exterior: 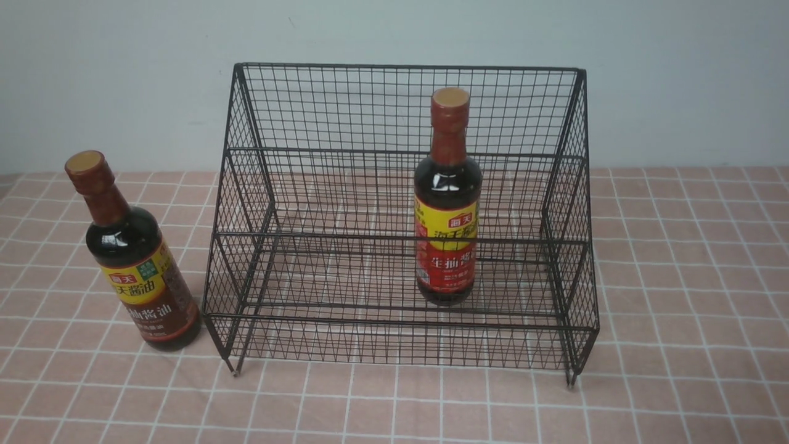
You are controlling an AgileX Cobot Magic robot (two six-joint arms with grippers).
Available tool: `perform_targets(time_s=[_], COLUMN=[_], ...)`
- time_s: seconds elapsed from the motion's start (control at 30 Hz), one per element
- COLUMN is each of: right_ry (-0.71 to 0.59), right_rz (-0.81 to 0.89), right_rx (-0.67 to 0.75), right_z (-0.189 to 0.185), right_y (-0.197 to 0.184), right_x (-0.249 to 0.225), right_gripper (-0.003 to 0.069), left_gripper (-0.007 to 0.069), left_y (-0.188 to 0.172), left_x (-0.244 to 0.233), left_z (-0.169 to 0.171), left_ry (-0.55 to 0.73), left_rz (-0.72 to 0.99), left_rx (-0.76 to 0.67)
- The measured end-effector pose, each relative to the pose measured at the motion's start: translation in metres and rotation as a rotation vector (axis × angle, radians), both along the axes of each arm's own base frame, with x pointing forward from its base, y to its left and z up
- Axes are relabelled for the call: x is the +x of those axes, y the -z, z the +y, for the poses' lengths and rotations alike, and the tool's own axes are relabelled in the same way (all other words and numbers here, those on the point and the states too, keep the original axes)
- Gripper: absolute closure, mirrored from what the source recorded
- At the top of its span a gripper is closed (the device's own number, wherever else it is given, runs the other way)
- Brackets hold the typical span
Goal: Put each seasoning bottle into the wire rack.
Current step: Use the left arm to grab the condiment bottle closest to it
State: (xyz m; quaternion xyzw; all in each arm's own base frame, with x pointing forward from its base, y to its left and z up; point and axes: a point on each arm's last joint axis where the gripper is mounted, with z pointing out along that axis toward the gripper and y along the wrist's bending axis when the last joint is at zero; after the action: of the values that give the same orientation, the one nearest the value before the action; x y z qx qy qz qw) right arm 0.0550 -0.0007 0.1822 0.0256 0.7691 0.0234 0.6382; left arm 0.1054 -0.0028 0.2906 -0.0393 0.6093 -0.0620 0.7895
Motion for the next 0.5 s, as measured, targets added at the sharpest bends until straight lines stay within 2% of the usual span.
perform_targets(time_s=[0.17,0.27,0.3,0.33,0.4,0.43,0.5], right_ry=[0.0,0.0,0.0,0.0,0.0,0.0,0.0], right_rz=[0.0,0.0,0.0,0.0,0.0,0.0,0.0], right_rx=[0.0,0.0,0.0,0.0,0.0,0.0,0.0], right_z=[0.0,0.0,0.0,0.0,0.0,0.0,0.0], right_y=[0.0,0.0,0.0,0.0,0.0,0.0,0.0], right_x=[0.0,0.0,0.0,0.0,0.0,0.0,0.0], right_gripper=[0.0672,0.0672,0.0672,0.0672,0.0672,0.0672,0.0672], left_gripper=[0.0604,0.0547,0.0491,0.0484,0.0385,0.0367,0.0253], left_y=[-0.012,-0.013,-0.016,-0.014,-0.015,-0.014,-0.01], left_x=[0.045,0.071,0.085,0.086,0.104,0.107,0.12], left_z=[-0.004,-0.007,-0.008,-0.008,-0.01,-0.01,-0.011], left_ry=[0.001,0.002,0.002,0.002,0.004,0.004,0.005], left_rz=[0.114,0.182,0.204,0.211,0.242,0.247,0.28], left_rx=[0.014,0.02,0.022,0.023,0.013,0.013,0.007])
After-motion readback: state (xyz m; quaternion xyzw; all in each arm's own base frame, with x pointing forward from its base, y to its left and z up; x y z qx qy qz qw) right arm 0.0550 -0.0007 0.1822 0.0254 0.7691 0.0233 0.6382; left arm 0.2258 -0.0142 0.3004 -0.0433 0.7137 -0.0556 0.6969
